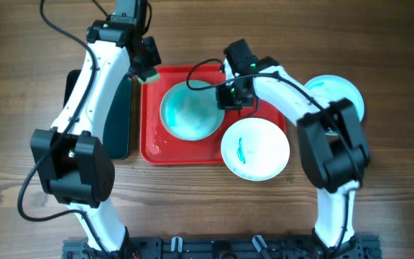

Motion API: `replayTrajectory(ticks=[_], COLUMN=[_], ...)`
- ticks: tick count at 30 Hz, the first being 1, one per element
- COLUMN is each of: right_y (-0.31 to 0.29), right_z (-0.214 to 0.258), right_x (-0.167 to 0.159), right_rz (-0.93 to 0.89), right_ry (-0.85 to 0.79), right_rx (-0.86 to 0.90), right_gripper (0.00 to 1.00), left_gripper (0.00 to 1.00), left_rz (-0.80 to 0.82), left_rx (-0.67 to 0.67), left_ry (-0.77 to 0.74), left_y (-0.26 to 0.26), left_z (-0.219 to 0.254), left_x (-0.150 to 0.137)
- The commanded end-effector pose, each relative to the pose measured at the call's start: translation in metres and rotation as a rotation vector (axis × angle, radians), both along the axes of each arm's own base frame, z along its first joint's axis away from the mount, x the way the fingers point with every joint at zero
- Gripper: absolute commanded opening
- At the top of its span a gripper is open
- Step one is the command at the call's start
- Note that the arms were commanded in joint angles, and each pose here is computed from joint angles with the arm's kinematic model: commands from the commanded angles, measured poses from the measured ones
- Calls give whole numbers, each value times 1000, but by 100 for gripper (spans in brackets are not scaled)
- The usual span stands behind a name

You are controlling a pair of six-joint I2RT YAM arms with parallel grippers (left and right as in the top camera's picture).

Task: Clean dirty plates on tray and stack at the side
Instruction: 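Lift the sponge away and tilt the plate up with the right gripper, then carry the plate right and stack it on the cleaned plate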

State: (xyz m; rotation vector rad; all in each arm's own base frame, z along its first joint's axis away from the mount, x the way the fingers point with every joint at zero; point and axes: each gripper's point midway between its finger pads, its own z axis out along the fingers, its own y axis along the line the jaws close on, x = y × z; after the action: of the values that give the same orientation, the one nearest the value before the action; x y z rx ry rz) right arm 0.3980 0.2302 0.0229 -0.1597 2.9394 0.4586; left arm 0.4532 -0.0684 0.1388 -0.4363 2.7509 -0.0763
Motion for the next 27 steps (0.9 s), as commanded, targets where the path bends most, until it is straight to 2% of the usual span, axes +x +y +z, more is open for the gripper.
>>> replayTrajectory(ticks=[1, 5, 11, 15, 21, 27], right_y=[-50, -89, -79, -58, -45, -39], right_z=[75, 113, 175, 193, 192, 158], right_x=[29, 28, 17, 4, -2, 8], right_rz=[-144, -207, -247, -212, -152, -78], right_ry=[-298, -484, -795, -890, -895, -759], right_rx=[-273, -642, -993, -1063, -1067, -894], right_gripper=[4, 4, 4, 4, 4, 4], left_gripper=[4, 4, 4, 4, 4, 4], left_rz=[90, 112, 116, 116, 114, 113], left_rx=[-125, -124, -117, -117, -122, -123], left_ry=[74, 104, 138, 137, 117, 112], left_y=[-14, -13, -12, -12, -13, -13], left_z=[-16, -27, -44, -44, -43, -42], left_x=[-13, -20, -29, -29, -24, -23])
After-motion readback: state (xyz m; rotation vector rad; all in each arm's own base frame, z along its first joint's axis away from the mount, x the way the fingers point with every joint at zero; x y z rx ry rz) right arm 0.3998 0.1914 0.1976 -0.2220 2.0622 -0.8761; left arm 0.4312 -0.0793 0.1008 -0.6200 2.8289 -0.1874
